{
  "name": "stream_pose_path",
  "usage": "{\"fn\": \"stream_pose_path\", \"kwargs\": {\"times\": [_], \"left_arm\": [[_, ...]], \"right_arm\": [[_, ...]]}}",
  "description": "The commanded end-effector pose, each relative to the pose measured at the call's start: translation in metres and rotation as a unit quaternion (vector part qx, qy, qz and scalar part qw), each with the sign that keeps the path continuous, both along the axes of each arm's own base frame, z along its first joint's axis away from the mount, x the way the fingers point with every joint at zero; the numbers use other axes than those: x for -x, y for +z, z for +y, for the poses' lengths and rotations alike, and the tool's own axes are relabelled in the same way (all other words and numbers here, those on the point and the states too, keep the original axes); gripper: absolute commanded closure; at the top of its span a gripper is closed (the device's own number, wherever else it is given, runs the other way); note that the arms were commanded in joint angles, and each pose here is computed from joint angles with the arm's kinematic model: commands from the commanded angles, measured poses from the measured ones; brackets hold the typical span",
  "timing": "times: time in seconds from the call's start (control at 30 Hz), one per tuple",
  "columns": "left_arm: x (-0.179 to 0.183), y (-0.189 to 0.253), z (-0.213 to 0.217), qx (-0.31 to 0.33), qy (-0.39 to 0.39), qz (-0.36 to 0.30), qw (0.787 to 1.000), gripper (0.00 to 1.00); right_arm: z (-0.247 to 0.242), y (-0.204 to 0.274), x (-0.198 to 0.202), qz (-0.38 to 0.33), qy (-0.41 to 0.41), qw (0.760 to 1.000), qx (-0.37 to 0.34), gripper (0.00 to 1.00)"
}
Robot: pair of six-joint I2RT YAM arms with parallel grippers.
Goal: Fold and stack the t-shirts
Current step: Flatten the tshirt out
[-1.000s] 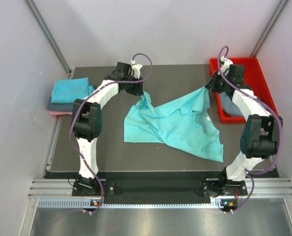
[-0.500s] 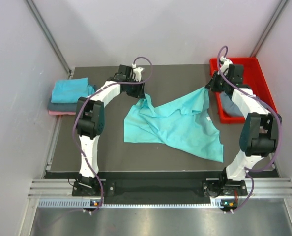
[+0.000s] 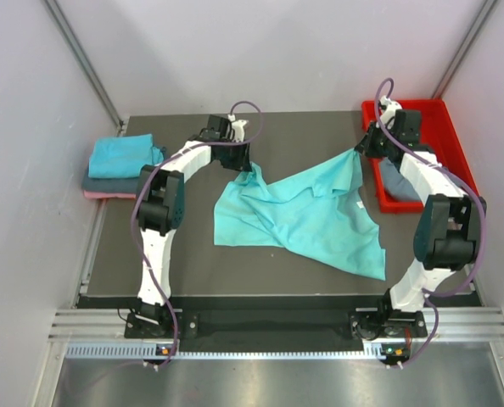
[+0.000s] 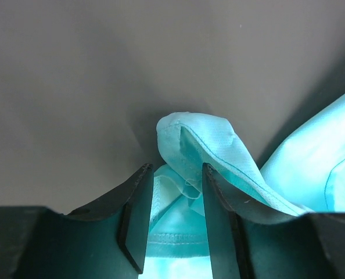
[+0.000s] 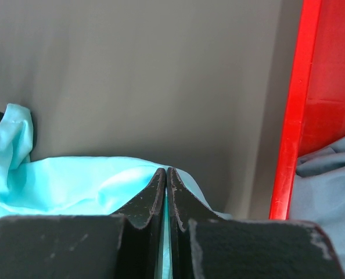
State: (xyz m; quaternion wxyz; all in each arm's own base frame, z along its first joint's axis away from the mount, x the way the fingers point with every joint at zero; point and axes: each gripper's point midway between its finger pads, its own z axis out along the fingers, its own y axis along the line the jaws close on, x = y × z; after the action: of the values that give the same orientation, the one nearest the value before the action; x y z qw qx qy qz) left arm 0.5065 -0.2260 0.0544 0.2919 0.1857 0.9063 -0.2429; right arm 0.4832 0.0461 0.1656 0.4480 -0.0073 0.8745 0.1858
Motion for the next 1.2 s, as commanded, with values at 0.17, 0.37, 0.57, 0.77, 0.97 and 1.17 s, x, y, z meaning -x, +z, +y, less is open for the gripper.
{"fn": "stream_pose_path", "kwargs": {"times": [0.17, 0.37, 0.57, 0.77, 0.97, 1.17], "left_arm": [[-0.018, 0.026, -0.020, 0.083, -0.001, -0.014, 0.996, 0.56], [-0.021, 0.023, -0.030, 0.109, -0.012, -0.010, 0.994, 0.70], [-0.024, 0.025, -0.040, 0.136, -0.026, -0.009, 0.990, 0.89], [-0.028, 0.077, -0.038, 0.173, -0.034, -0.043, 0.983, 1.00], [-0.030, 0.143, -0.018, 0.193, -0.021, -0.095, 0.976, 1.00], [-0.015, 0.207, 0.026, 0.182, 0.003, -0.146, 0.972, 1.00]], "right_arm": [[-0.008, 0.030, -0.015, -0.048, -0.007, 0.999, 0.011, 1.00], [-0.008, 0.031, -0.014, -0.050, -0.008, 0.999, 0.013, 1.00], [-0.009, 0.032, -0.013, -0.051, -0.009, 0.999, 0.018, 1.00], [-0.010, 0.037, -0.015, -0.058, -0.009, 0.998, 0.021, 1.00], [-0.010, 0.040, -0.020, -0.062, -0.009, 0.998, 0.019, 1.00], [-0.010, 0.054, -0.026, -0.078, -0.010, 0.997, 0.019, 1.00]]}}
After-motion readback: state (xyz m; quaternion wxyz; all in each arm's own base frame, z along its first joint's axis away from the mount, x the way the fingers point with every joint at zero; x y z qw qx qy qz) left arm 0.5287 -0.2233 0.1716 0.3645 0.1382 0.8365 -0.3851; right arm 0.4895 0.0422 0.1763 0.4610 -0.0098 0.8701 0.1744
